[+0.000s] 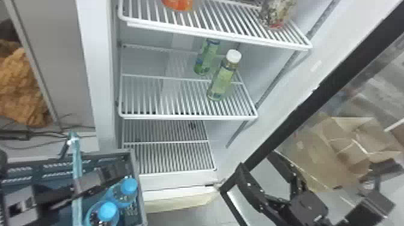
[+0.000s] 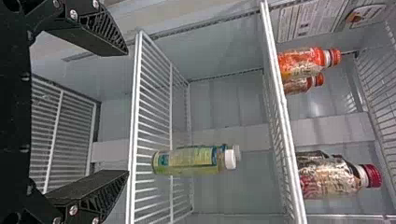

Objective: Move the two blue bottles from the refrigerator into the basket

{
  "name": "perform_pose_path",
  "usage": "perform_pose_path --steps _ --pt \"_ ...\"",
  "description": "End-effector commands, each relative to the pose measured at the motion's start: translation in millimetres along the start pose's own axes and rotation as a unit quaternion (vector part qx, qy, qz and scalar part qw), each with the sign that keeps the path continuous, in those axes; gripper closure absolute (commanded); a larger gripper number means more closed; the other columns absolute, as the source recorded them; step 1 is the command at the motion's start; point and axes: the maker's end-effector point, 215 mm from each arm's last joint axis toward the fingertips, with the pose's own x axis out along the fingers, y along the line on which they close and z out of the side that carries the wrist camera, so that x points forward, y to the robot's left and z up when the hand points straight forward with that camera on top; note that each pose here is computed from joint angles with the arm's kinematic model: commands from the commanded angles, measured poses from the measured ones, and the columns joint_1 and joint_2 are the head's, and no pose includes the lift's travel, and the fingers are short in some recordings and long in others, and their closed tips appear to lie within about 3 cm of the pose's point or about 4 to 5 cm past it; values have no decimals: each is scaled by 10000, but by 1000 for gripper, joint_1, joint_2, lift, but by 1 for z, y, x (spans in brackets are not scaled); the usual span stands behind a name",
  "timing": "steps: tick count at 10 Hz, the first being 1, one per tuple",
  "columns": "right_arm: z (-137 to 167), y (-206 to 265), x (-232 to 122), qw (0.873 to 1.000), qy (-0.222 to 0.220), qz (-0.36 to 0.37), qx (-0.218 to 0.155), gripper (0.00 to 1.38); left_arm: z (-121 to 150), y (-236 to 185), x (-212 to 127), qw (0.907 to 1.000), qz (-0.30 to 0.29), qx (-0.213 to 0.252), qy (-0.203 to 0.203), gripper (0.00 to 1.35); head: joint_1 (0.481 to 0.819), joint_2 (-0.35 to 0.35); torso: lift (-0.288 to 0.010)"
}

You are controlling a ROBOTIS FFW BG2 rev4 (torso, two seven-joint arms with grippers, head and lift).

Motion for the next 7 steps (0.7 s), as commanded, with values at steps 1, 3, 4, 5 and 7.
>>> perform_pose_path --steps 1,3,4,5,7 --pt "3 -2 -7 10000 40 -60 -52 157 -2 1 -1 10000 18 -24 6 1202 695 -350 -220" --pt "4 -1 -8 10000 59 -50 -64 159 -3 3 -1 10000 40 -31 30 1202 695 -350 -220" --pt "4 -1 -9 9999 57 -52 -65 159 -4 2 0 10000 40 -30 49 1202 695 -350 -220" --pt "6 -1 -12 9999 77 -60 -83 159 -4 3 -1 10000 48 -47 49 1202 695 -350 -220" --pt "6 -4 -16 9998 100 -114 -88 159 -4 4 -2 10000 60 -52 30 1202 695 -350 -220"
